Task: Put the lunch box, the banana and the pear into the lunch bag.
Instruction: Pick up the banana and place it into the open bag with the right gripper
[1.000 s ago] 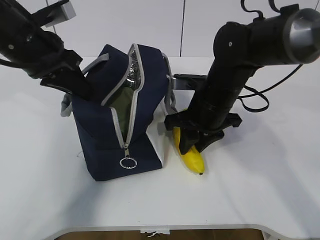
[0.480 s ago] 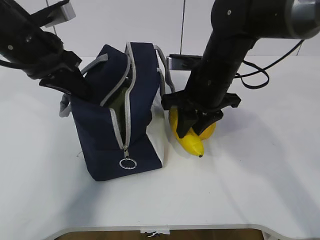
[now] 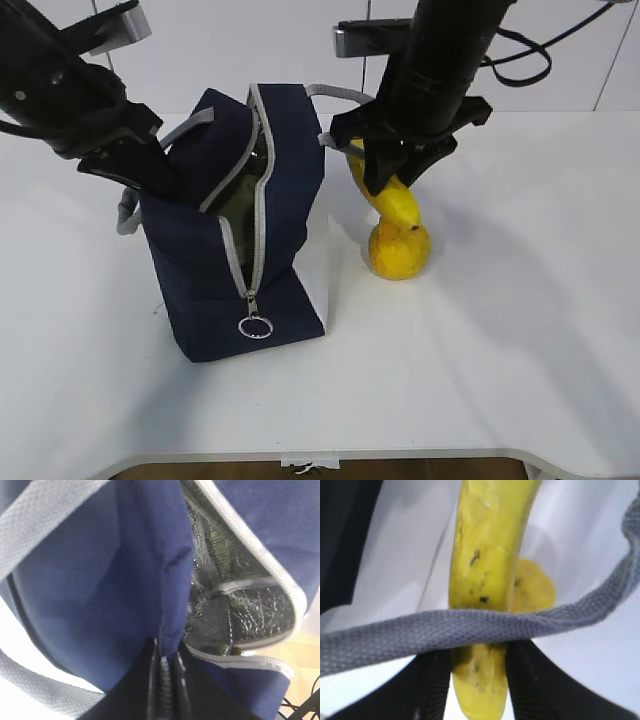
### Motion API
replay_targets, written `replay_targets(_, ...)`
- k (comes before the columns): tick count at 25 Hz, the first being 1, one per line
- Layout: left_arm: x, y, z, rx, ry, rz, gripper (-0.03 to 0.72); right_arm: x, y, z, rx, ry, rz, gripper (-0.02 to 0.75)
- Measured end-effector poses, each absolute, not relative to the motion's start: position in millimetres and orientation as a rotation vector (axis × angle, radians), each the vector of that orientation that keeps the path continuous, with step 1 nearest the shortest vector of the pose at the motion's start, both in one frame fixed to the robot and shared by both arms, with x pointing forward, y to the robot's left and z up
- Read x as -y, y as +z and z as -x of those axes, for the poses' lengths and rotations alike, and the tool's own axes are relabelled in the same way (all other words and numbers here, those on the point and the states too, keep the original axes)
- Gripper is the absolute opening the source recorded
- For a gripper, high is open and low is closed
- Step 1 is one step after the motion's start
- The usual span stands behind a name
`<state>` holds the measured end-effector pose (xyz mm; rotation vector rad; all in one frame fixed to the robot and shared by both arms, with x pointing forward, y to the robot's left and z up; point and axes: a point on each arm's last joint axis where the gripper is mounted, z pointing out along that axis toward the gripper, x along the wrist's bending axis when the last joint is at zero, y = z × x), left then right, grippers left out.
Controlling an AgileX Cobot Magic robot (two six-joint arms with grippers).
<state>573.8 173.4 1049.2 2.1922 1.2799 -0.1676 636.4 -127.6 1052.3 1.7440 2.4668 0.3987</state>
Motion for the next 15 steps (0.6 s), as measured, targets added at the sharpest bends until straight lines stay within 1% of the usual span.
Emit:
replay_targets(4, -173, 1049, -574, -1.280, -0.168, -2.192, 0.012, 134, 1062, -642, -2.409, 0.353, -1.673, 0.267)
replay_targets(11, -173, 1049, -574, -1.280, -0.169, -2.194, 0.012, 145, 1066, -644, -2.350, 0.247, -1.594, 0.267)
replay_targets(15, -174, 1049, -574, -1.280, -0.168, -2.195, 0.012, 153, 1079, -642, -2.284, 0.214, -1.553, 0.267)
